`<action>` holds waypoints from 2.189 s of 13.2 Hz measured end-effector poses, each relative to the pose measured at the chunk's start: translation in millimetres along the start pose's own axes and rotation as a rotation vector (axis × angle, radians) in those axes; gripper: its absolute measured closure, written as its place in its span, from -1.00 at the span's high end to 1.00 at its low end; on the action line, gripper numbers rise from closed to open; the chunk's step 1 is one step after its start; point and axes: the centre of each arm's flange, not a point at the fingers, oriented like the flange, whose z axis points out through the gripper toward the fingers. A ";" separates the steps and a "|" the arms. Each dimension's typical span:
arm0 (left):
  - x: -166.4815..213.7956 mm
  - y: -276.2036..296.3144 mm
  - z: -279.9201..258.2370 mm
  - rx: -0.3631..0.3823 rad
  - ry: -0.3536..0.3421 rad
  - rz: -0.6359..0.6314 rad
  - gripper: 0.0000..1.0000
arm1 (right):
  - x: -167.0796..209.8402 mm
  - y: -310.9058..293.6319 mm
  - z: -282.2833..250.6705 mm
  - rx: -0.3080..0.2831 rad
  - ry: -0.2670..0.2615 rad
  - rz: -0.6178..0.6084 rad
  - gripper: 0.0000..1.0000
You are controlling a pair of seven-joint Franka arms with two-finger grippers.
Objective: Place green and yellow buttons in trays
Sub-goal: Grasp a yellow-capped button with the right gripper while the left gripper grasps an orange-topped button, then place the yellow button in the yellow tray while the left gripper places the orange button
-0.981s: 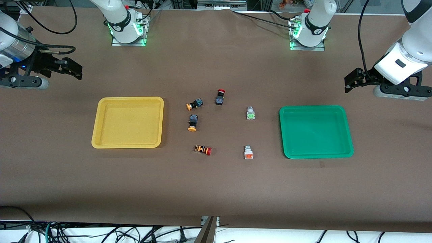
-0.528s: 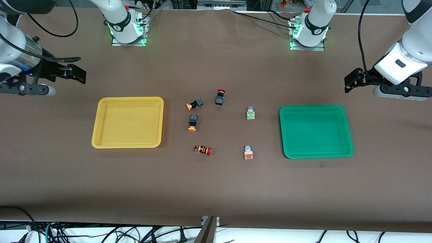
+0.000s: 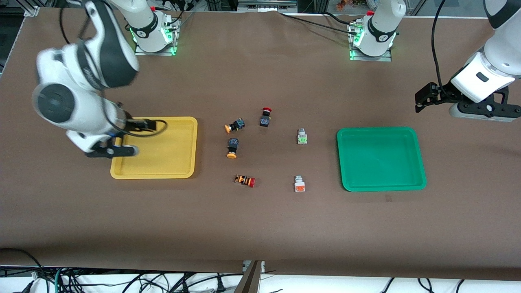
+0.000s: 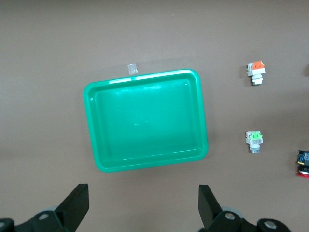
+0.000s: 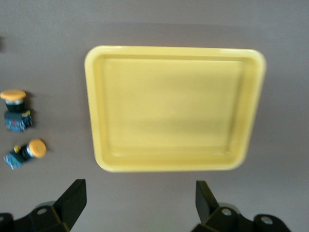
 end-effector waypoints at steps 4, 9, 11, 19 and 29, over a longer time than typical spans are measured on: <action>28.3 70.5 69.9 -0.012 -0.092 0.103 1.00 | 8.9 -101.3 63.0 0.025 0.066 0.094 1.00; 111.7 149.3 163.9 -0.058 -0.046 0.002 1.00 | 0.0 -198.2 142.1 0.089 0.110 0.168 1.00; 138.2 158.7 196.3 -0.095 0.054 -0.012 1.00 | 1.8 -208.7 163.4 0.102 0.116 0.181 1.00; 137.9 263.0 302.1 -0.054 0.212 -0.043 1.00 | -2.9 -236.7 207.5 0.125 0.127 0.186 0.42; 124.2 286.0 397.8 -0.049 0.205 -0.060 0.92 | 48.3 -74.0 105.5 0.010 0.045 -0.049 -0.21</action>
